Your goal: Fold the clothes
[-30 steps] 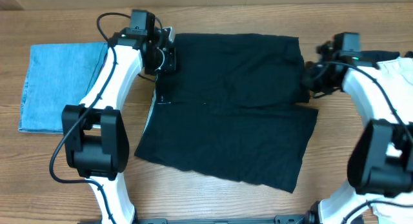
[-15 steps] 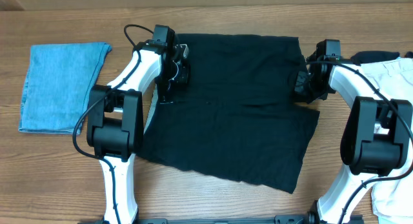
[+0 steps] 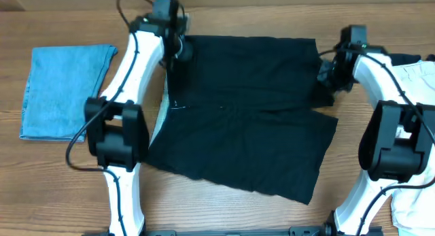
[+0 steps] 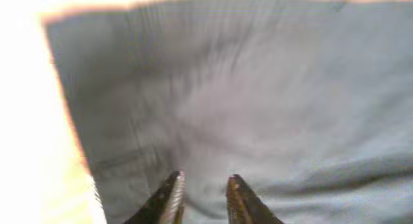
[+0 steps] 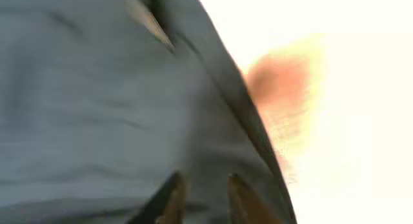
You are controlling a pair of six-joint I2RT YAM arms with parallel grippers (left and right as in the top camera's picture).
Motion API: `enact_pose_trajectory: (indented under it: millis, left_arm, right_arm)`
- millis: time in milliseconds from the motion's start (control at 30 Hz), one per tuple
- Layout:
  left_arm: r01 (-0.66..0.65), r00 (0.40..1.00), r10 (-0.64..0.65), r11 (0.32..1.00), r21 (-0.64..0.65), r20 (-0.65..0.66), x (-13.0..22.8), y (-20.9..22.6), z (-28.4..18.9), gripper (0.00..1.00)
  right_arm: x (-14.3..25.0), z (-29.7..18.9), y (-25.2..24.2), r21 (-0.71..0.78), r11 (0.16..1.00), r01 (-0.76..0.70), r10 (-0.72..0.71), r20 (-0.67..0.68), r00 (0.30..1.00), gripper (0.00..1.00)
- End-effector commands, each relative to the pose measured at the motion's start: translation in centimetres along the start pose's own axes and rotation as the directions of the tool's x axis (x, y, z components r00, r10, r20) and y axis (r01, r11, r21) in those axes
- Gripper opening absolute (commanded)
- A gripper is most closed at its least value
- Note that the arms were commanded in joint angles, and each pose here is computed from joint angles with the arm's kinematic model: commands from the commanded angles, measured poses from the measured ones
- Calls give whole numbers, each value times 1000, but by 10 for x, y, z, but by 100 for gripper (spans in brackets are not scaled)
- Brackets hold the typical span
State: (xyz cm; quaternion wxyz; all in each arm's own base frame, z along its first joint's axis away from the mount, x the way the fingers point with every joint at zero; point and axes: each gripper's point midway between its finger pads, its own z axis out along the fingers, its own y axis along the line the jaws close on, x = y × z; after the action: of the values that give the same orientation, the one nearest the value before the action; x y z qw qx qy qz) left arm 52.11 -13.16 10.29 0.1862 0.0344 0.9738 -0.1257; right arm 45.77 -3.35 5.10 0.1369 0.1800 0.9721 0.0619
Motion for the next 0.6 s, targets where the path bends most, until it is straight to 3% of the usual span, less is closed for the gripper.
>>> enact_pose_trajectory:
  millis: [0,33,200,400,567]
  left_arm:
    - [7,953,-26,998,63,302,-73,-24,-92,9]
    - [0,946,-22,998,70,322,-79,-25,-90,4]
    - [6,959,-27,997,75,282,-81,-14,-15,4]
    - [9,980,-37,990,143,194,-62,-8,71,4]
    - [22,979,-40,995,92,202,-60,8,98,4]
  right_arm:
    - [-40,-37,42,-189,979,75,-52,127,991,27]
    - [-47,-38,53,-242,966,93,-57,155,986,27]
    - [-72,1,60,-278,954,108,-45,221,974,8]
    - [-84,56,61,-289,948,130,-52,261,964,5]
    - [-89,93,49,-241,966,99,-28,285,958,4]
